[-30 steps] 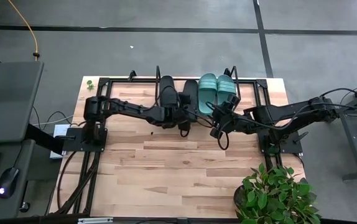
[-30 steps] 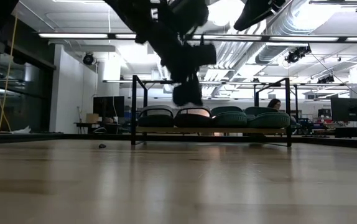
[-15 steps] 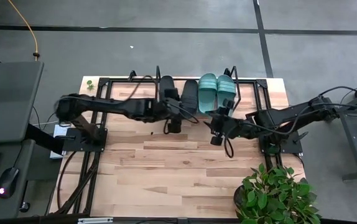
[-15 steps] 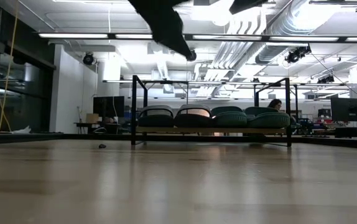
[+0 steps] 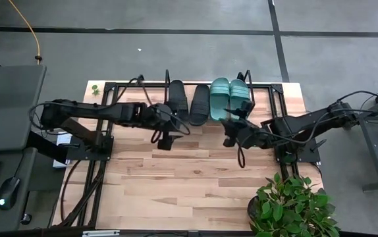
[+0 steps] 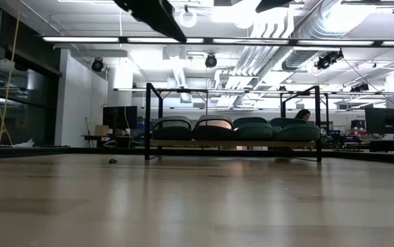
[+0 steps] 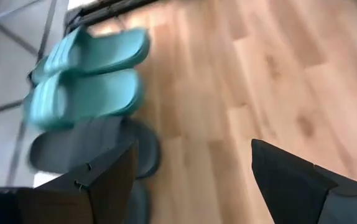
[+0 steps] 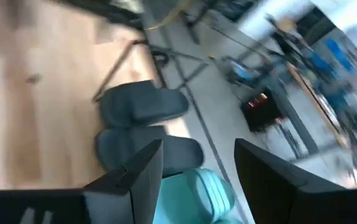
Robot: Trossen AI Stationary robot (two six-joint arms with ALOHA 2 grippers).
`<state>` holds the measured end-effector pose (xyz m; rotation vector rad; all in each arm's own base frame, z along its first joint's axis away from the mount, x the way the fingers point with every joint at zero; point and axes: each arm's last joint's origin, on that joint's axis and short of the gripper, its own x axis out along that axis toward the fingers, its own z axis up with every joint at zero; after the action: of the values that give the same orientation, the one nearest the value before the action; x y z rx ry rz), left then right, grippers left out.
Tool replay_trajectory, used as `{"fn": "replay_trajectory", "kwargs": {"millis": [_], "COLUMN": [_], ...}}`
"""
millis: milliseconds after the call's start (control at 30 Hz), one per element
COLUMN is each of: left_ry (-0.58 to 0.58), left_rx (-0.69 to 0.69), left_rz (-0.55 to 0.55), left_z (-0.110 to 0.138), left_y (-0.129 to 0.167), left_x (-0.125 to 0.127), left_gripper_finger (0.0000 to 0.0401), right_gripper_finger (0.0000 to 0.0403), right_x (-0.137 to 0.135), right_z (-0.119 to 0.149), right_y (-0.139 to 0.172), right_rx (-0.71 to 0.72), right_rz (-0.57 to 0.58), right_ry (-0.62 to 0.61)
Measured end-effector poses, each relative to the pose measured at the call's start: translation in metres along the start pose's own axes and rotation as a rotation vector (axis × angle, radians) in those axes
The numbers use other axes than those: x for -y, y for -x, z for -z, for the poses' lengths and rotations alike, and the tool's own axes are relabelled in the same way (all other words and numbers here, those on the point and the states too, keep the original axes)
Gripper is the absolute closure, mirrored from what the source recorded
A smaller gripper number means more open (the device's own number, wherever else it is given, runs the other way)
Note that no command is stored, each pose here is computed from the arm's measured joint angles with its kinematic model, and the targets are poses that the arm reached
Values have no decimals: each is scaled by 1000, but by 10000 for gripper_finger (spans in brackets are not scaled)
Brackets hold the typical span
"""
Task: Pick and place slides into the shelf
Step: Return to Home Position
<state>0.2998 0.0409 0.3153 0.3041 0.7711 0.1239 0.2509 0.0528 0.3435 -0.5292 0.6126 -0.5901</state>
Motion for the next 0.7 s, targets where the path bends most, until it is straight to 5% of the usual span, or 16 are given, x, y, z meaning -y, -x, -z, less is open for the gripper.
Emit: {"fn": "replay_trajectory", "kwargs": {"millis": [100,367,700], "left_ry": [12,57,134], "left_rx": [89,336,436], "left_rz": [33,-14,-124], "left_z": [6,45,90], "left_y": [5,22,42], "left_x": [8,20,29], "left_gripper_finger": [107,107,107], "right_gripper_finger": [212,212,212], "right_x": [6,30,53], "right_z": [0,4,99], "right_y": [3,32,53], "right_rx": [9,389,596], "right_rz": [-2,-522,-477], "right_ry": [-62,-168,-382]}}
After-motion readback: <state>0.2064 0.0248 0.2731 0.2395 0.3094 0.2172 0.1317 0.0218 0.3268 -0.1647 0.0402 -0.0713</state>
